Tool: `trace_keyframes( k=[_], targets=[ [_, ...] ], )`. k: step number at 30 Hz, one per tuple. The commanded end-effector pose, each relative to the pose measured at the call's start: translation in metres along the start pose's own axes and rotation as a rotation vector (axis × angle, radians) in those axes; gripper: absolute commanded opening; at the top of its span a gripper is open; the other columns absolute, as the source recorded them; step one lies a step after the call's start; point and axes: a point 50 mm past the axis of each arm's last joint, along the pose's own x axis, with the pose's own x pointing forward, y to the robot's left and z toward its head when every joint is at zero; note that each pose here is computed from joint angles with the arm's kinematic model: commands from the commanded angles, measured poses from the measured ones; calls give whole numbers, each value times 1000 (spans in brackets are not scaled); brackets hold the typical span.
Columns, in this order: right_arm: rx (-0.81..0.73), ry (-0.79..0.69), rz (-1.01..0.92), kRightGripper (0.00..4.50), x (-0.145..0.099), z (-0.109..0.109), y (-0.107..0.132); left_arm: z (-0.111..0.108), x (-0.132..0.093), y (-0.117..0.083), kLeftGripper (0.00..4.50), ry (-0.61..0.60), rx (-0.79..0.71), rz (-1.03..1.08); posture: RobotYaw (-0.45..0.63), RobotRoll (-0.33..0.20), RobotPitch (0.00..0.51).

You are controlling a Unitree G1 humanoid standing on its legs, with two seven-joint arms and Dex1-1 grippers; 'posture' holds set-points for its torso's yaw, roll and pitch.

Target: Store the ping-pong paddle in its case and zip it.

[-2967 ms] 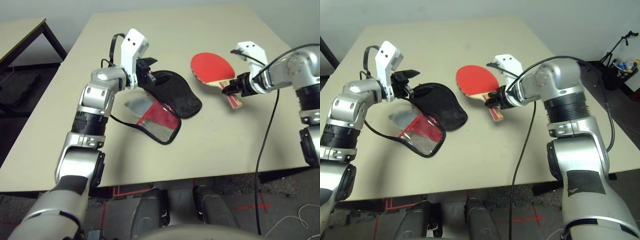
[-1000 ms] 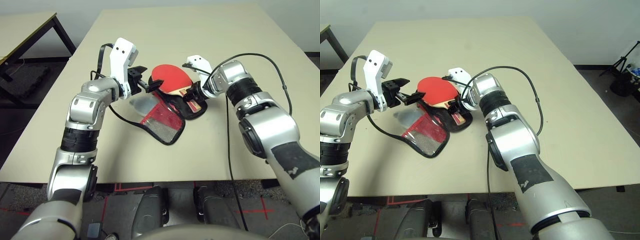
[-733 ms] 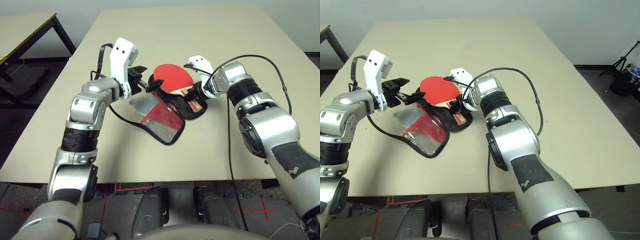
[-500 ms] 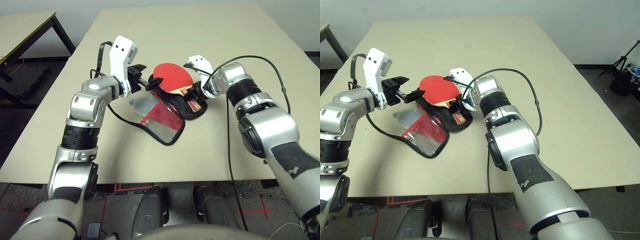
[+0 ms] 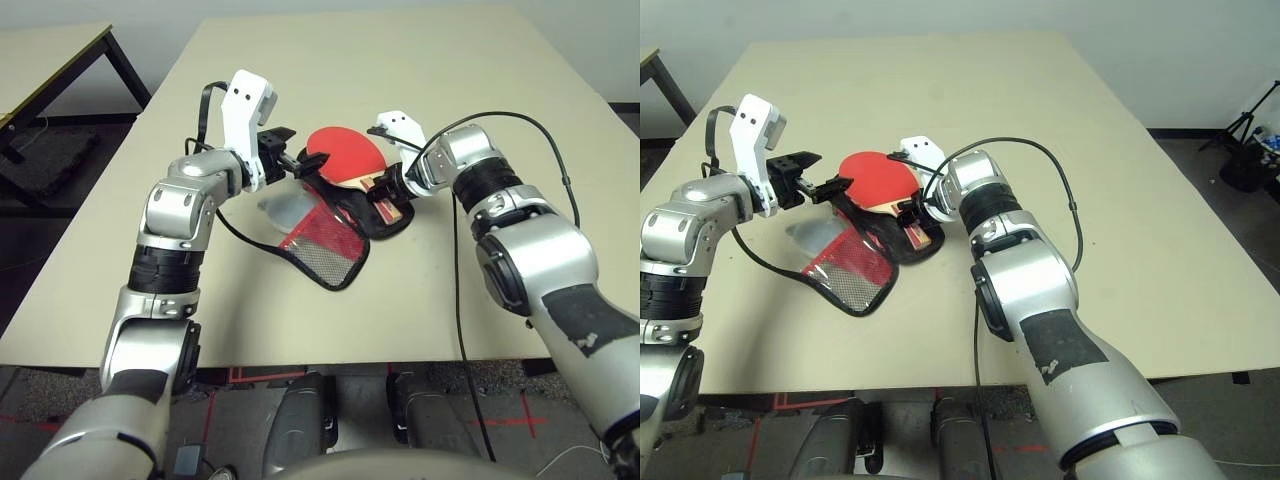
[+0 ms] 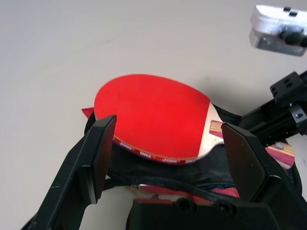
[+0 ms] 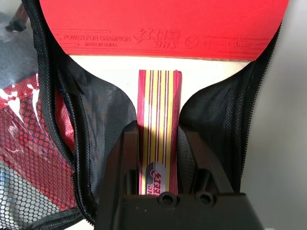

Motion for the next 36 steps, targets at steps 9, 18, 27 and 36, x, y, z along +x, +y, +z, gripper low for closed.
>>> trace_keyframes(
  k=[9,18,27,36],
  targets=[
    [-6,-96,46,4465,-17,23,9,11,1,9,4500,-44,17,26,32,0,90],
    [-48,-422,3,4465,-95,35,-41,48,-44,96,4500,-153,118,412,30,0,74],
    [-174,-624,-58,4465,-127,13,-62,28,-108,158,4500,56,205,615,4,0,87],
    [-229,-620,-96,4465,-133,-9,-68,-52,-108,126,4500,394,86,125,2,0,97]
  ],
)
